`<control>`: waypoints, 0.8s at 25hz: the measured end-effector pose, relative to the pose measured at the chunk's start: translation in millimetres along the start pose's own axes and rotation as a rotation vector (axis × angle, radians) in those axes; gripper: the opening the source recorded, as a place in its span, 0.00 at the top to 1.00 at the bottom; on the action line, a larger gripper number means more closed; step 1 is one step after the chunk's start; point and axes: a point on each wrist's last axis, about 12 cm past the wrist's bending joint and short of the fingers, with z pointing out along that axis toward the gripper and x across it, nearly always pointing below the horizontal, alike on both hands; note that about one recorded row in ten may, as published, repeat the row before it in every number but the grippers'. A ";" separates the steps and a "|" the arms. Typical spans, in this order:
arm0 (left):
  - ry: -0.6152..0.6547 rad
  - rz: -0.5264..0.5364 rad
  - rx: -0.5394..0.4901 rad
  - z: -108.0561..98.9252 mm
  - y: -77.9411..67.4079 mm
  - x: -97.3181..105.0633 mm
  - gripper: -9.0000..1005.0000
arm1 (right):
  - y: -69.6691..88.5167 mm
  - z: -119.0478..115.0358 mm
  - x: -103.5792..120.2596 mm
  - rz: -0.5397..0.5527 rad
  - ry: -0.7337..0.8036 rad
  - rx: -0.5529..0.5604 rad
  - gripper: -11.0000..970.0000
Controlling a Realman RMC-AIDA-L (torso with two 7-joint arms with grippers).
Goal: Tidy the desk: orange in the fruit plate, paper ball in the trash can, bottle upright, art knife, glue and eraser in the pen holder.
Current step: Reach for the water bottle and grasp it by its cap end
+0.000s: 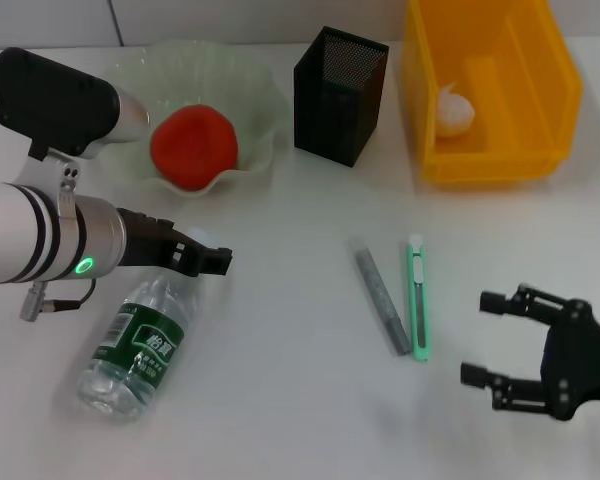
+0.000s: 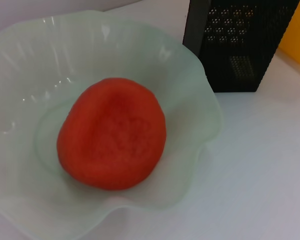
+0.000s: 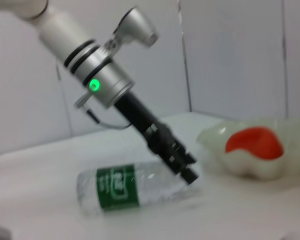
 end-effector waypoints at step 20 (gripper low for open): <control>0.072 0.038 0.002 13.7 1.3 -3.1 0.22 | -1.9 5.3 6.0 0.029 0.026 0.019 0.13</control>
